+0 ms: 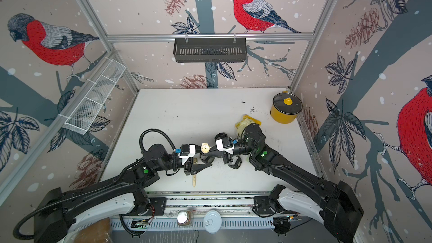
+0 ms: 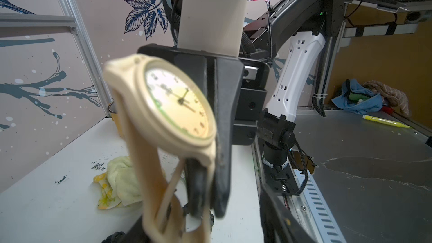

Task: Wipe the watch dial
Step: Adjust the watch.

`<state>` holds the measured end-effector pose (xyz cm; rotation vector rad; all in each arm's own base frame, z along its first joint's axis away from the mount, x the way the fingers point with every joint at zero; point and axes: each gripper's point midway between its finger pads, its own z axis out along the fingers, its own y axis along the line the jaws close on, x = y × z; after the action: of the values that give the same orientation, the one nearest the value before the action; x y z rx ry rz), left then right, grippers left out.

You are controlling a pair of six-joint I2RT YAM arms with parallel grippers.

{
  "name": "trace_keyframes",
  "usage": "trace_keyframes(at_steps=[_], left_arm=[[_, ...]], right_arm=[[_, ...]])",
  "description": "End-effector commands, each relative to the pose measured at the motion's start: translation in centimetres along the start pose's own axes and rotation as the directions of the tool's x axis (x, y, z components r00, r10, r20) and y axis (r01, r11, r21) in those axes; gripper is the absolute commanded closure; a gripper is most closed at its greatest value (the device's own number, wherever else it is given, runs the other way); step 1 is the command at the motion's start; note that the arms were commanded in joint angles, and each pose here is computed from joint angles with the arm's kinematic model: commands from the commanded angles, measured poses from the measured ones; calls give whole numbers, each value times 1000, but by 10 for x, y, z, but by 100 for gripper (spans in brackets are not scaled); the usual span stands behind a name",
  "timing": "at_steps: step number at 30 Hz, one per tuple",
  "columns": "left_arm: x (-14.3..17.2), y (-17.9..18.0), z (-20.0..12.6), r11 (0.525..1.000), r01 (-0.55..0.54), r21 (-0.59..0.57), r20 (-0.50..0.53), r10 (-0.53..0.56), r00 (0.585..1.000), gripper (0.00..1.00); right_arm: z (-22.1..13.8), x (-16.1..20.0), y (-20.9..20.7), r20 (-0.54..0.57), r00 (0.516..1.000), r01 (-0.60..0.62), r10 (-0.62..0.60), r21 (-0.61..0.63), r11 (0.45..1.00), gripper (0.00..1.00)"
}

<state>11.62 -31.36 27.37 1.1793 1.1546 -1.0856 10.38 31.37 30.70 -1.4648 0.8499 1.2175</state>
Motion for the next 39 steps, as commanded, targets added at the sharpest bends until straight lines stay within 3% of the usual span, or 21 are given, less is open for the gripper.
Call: trace_keyframes(at_steps=[1, 6, 14, 18, 30, 39], left_arm=[[-11, 3, -4, 999, -46, -29, 32, 47, 998, 41], [-20, 7, -11, 996, -56, -75, 60, 60, 996, 41], [-10, -1, -10, 993, -116, -35, 38, 118, 992, 58], [-6, 2, -9, 990, -137, -43, 13, 138, 990, 59], [-24, 2, -12, 991, -118, -56, 72, 122, 990, 62], [-14, 7, -10, 988, -130, -79, 36, 134, 990, 95]], right_arm=[[2, -3, -2, 6, 1000, -2, 2, 3, 1000, 95], [4, -1, -1, 2, 1000, -11, 11, -1, 1000, 95], [5, -7, -6, 8, 1000, -14, 13, 19, 1000, 94], [4, -12, -5, 14, 1000, -9, 9, 18, 1000, 94], [6, -3, -6, -12, 1000, -20, 21, 22, 1000, 94], [6, -6, 0, -5, 1000, -26, 26, -2, 1000, 90]])
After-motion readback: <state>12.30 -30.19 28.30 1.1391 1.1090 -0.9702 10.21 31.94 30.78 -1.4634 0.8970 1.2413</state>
